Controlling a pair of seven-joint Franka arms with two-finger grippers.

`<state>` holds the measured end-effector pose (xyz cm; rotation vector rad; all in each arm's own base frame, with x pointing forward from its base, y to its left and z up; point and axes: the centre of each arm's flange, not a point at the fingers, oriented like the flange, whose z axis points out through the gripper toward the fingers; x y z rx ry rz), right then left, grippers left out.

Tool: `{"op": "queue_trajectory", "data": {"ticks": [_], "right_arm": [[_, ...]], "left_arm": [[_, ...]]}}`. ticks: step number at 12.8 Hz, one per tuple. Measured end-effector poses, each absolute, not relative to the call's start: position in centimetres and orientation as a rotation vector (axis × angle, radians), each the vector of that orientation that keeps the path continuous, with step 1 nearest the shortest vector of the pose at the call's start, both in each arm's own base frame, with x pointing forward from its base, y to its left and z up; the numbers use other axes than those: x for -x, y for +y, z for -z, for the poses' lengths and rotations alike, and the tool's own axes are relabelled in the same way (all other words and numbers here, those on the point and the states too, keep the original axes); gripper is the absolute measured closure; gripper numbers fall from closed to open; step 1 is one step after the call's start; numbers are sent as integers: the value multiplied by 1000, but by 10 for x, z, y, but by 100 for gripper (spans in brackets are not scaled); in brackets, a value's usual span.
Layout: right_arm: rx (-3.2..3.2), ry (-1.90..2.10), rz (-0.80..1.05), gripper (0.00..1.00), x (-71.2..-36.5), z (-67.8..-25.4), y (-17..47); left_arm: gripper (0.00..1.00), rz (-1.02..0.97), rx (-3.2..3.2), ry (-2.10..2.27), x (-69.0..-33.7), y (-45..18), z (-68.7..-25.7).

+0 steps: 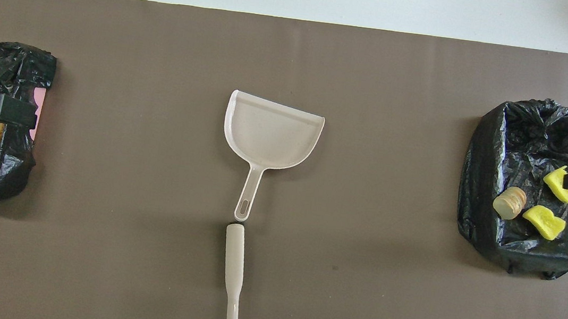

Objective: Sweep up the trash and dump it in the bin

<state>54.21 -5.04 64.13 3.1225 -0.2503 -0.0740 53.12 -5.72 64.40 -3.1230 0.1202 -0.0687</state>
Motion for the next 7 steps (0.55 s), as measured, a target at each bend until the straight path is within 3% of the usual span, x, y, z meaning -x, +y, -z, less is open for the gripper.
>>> {"op": "queue_trajectory", "data": {"ticks": [7], "right_arm": [[-3122,-250,75,0,-542,-641,-50]], "left_arm": [[0,70,3155,114,-532,-59,-643]]}}
